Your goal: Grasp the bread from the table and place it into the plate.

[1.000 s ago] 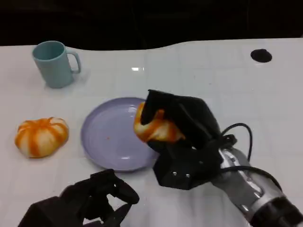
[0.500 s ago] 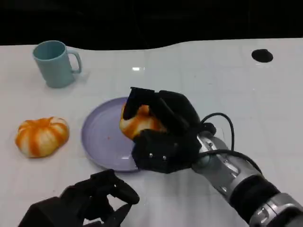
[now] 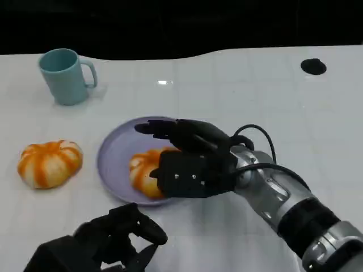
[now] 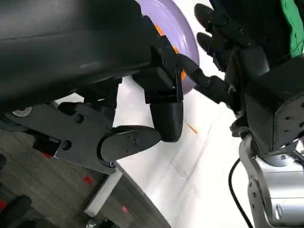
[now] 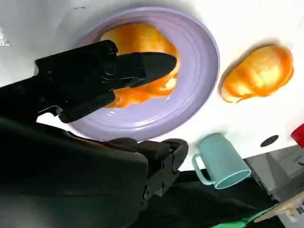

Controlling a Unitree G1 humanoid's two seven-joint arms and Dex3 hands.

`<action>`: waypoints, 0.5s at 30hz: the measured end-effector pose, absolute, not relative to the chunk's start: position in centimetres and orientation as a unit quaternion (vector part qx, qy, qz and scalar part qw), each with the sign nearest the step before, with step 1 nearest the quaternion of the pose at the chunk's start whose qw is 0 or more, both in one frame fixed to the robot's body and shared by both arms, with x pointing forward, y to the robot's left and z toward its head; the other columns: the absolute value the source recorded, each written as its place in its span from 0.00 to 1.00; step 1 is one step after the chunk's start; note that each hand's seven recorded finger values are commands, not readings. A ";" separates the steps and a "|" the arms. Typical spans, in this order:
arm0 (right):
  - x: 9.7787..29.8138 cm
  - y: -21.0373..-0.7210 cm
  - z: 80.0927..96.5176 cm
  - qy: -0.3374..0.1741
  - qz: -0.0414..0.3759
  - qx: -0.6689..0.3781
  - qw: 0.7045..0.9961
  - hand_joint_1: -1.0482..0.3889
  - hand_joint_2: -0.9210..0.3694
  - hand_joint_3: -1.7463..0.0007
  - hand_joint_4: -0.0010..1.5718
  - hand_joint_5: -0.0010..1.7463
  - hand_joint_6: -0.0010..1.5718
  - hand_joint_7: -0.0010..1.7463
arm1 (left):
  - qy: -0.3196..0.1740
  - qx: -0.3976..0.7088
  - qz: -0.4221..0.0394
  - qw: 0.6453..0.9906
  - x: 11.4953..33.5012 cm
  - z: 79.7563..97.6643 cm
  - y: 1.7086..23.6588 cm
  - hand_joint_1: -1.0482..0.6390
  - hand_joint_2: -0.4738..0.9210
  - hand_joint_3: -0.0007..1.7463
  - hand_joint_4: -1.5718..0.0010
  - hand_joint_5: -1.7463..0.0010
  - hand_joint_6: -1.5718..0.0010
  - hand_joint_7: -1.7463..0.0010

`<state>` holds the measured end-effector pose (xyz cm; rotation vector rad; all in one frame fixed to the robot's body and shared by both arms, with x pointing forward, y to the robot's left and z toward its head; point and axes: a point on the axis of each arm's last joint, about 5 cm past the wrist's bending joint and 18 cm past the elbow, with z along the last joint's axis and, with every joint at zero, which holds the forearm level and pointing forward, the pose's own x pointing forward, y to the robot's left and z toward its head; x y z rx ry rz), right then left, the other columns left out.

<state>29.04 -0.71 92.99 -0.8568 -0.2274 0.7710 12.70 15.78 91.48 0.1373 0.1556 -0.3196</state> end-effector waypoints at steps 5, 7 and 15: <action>28.7 -1.2 93.2 -0.113 0.372 -0.409 0.826 0.24 0.00 0.84 0.01 0.06 0.08 0.00 | 0.076 0.069 -0.160 0.982 12.7 91.4 15.7 0.48 0.90 0.40 0.60 0.00 0.60 0.25; 28.5 -1.5 93.3 -0.118 0.374 -0.414 0.822 0.24 0.00 0.84 0.02 0.07 0.09 0.00 | 0.076 0.068 -0.161 0.982 12.7 91.4 15.6 0.48 0.90 0.40 0.60 0.00 0.61 0.25; 27.3 -4.4 93.9 -0.143 0.366 -0.416 0.820 0.27 0.00 0.87 0.07 0.11 0.13 0.02 | 0.073 0.070 -0.161 0.982 12.8 91.4 15.5 0.48 0.90 0.40 0.61 0.00 0.61 0.26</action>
